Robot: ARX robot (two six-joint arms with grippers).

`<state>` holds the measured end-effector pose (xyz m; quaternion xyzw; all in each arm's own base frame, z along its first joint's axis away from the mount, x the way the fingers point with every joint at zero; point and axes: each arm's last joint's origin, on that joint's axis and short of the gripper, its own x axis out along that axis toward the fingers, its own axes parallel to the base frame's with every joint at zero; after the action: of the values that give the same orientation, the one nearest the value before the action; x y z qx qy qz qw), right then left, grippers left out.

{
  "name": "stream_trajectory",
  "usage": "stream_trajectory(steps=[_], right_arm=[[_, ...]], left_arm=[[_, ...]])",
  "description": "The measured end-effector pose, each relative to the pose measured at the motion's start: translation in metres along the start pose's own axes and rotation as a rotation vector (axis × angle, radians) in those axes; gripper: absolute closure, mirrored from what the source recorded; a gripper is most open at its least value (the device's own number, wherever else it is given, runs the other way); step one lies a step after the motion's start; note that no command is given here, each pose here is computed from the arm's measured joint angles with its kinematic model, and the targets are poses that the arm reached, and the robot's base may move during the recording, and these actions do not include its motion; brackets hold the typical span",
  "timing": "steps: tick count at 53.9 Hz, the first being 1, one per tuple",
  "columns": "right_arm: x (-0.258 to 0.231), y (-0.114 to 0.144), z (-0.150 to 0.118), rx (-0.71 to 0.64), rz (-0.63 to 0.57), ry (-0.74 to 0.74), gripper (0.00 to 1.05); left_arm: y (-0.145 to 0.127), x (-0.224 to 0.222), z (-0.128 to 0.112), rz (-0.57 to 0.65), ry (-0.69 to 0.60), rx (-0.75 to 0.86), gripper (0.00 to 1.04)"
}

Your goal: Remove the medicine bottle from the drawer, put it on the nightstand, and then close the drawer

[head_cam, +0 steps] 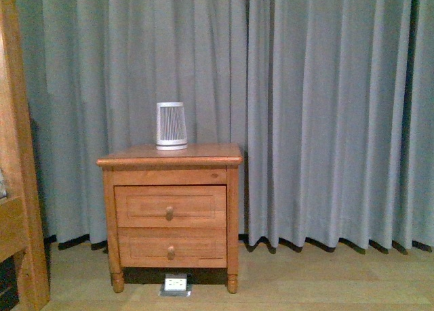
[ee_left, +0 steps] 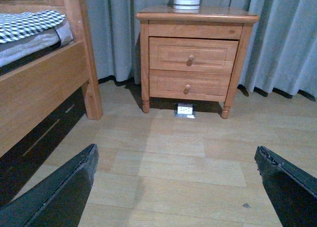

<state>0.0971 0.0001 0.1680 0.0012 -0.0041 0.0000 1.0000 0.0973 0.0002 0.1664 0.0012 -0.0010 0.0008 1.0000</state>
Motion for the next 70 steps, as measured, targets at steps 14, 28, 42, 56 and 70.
stream_trajectory(steps=[14, 28, 42, 56, 70], right_arm=[[0.0000, 0.0000, 0.0000, 0.000, 0.000, 0.000, 0.07], [0.0000, 0.0000, 0.0000, 0.000, 0.000, 0.000, 0.07], [0.0000, 0.0000, 0.0000, 0.000, 0.000, 0.000, 0.07], [0.0000, 0.0000, 0.0000, 0.000, 0.000, 0.000, 0.07], [0.0000, 0.0000, 0.0000, 0.000, 0.000, 0.000, 0.07]], left_arm=[[0.0000, 0.0000, 0.0000, 0.000, 0.000, 0.000, 0.07], [0.0000, 0.0000, 0.0000, 0.000, 0.000, 0.000, 0.07], [0.0000, 0.0000, 0.0000, 0.000, 0.000, 0.000, 0.07], [0.0000, 0.0000, 0.0000, 0.000, 0.000, 0.000, 0.07], [0.0000, 0.0000, 0.0000, 0.000, 0.000, 0.000, 0.07]])
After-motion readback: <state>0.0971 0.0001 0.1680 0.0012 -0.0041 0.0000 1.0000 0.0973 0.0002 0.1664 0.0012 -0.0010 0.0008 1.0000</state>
